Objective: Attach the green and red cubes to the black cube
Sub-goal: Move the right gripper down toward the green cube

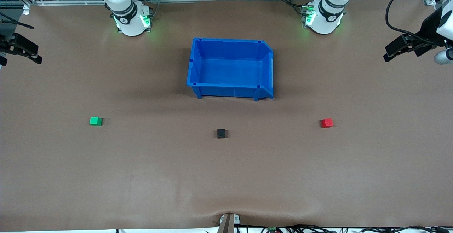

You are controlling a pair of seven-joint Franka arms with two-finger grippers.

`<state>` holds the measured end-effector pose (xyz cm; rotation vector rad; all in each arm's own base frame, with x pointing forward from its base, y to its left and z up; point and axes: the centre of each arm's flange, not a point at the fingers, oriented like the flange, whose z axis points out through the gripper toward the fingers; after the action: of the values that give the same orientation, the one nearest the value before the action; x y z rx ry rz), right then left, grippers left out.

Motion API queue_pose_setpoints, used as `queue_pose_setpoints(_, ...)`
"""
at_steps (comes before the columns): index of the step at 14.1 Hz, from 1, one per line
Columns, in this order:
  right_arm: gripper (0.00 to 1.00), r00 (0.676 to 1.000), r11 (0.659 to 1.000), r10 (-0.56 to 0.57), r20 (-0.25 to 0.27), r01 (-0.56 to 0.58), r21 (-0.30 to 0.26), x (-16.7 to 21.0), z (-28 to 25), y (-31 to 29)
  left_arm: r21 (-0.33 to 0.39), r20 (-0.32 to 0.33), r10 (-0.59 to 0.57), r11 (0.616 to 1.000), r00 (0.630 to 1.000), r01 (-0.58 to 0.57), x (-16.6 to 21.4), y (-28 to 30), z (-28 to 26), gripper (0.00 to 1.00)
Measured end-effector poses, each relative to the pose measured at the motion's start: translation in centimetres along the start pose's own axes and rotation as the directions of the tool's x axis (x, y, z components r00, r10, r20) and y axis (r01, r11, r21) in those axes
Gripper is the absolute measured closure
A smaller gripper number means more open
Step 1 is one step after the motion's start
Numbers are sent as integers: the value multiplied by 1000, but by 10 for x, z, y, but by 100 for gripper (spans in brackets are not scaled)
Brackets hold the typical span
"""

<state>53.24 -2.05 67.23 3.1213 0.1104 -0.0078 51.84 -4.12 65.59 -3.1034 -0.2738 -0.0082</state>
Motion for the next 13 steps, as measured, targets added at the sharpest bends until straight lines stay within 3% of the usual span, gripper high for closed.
queue_pose_setpoints(7,0,1000,1000,12,4,-12,0,0,1,6,-4,-20,-8,1000,1000,8,2,-4,-10,0)
queue_pose_setpoints(13,0,999,1000,17,42,-17,1,16,26,10,5,16,15,1000,1000,-15,-3,-3,-10,0)
